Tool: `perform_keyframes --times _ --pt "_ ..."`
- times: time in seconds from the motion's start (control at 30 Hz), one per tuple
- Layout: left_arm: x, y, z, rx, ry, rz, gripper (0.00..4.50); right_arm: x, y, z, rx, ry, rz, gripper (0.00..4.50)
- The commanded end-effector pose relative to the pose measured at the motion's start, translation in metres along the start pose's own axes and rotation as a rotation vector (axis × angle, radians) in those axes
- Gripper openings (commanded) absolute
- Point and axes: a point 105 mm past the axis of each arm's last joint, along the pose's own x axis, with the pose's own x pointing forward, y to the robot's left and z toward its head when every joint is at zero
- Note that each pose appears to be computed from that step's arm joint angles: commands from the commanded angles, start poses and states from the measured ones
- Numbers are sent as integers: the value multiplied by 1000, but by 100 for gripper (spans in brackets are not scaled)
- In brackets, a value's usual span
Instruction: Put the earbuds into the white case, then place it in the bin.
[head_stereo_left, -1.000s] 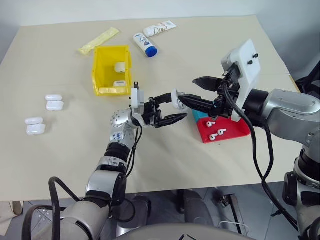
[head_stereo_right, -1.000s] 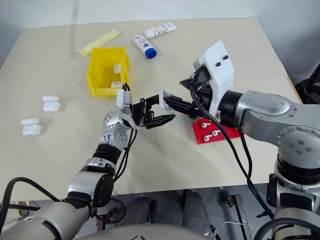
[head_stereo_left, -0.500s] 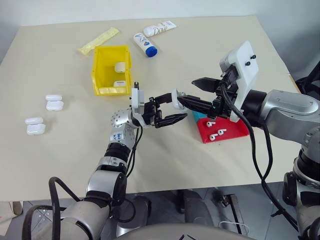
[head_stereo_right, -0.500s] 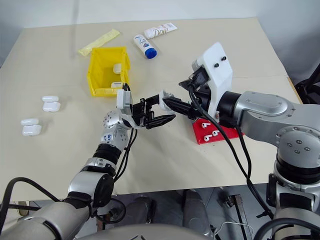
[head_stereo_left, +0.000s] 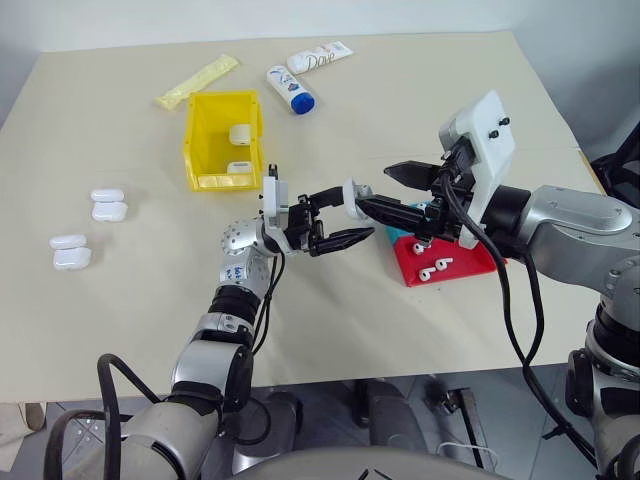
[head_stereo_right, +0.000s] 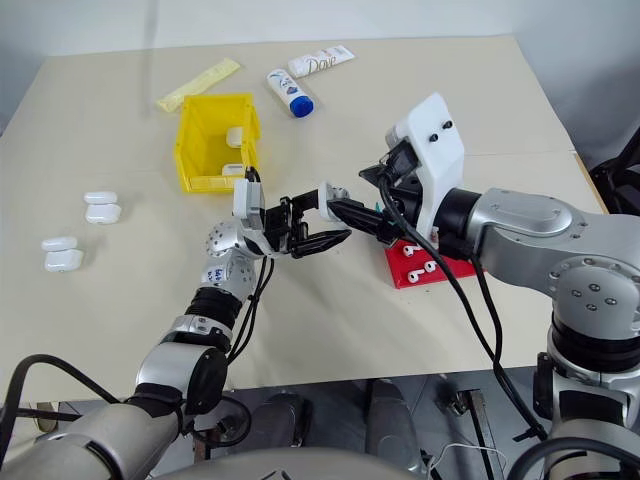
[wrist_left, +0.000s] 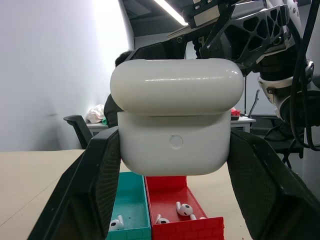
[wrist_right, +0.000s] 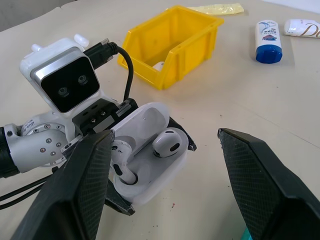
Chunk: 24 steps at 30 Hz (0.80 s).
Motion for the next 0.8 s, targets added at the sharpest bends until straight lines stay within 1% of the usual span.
perform_keyframes --times 0.03,0.47,0.8 --pt "4 4 8 44 -14 -4 279 0 2 1 -18 -6 4 345" --pt "3 6 9 48 -10 6 279 -3 -3 -2 -29 9 -9 345" --pt "4 8 9 51 -10 6 279 -4 -3 2 -42 6 -10 345"
